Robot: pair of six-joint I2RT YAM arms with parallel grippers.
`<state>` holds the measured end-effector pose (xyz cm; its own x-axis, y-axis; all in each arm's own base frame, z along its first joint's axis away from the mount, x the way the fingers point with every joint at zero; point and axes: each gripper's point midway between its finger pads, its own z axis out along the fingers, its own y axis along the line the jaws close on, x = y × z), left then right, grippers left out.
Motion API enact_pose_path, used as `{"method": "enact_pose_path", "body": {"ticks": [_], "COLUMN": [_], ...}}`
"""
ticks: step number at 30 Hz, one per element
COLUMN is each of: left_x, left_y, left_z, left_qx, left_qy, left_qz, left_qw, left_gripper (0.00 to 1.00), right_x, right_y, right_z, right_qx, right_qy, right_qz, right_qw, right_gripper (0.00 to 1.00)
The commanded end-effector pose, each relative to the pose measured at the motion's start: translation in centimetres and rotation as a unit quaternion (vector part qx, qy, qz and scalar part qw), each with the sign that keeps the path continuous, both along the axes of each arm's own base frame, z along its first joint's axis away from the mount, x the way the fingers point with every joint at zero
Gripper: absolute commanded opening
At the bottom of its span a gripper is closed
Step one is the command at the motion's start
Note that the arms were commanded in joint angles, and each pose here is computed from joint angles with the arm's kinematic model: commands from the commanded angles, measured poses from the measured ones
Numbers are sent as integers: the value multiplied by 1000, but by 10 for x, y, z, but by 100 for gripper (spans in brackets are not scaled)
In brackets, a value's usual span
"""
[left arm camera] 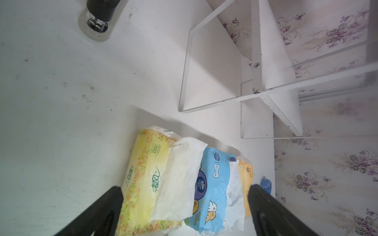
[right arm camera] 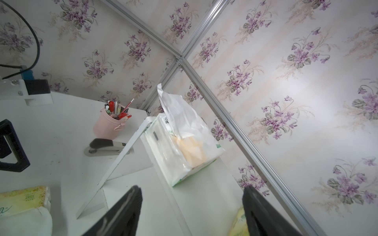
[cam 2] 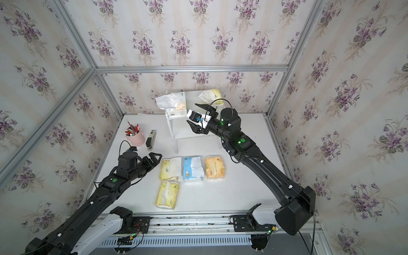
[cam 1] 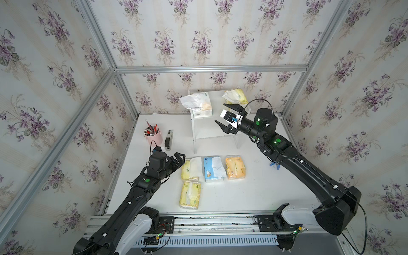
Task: Remove the tissue boxes from the shelf
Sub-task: Pick up a box of tissues from the shelf.
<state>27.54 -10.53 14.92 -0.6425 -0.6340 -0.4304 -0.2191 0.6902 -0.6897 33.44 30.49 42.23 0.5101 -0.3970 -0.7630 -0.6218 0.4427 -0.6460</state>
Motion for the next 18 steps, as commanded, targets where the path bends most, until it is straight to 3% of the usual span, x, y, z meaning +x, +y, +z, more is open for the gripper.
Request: {"method": "enact_pose_path", "body": {"ticks": [1, 10, 18], "left_x": [-2, -2, -2], "left_y": [0, -3, -6], "left_z": [-2, -8, -13], "left_qx": [-1, -2, -5], "left_qy": [4, 16, 24], "left_qz": [-3, -10, -18], "left_qw": [1000, 1000, 1000], "left_gripper": [99, 99, 99], "right_x": [-6, 17, 44], "right_y": [17, 43, 56], "right_z": [0, -11, -29], "right_qx": [-2, -12, -22], "right_qy": [17, 46, 92], "right_qz": [43, 68, 49], "right_qw": [999, 997, 994], "right_gripper": [79, 72, 68]}}
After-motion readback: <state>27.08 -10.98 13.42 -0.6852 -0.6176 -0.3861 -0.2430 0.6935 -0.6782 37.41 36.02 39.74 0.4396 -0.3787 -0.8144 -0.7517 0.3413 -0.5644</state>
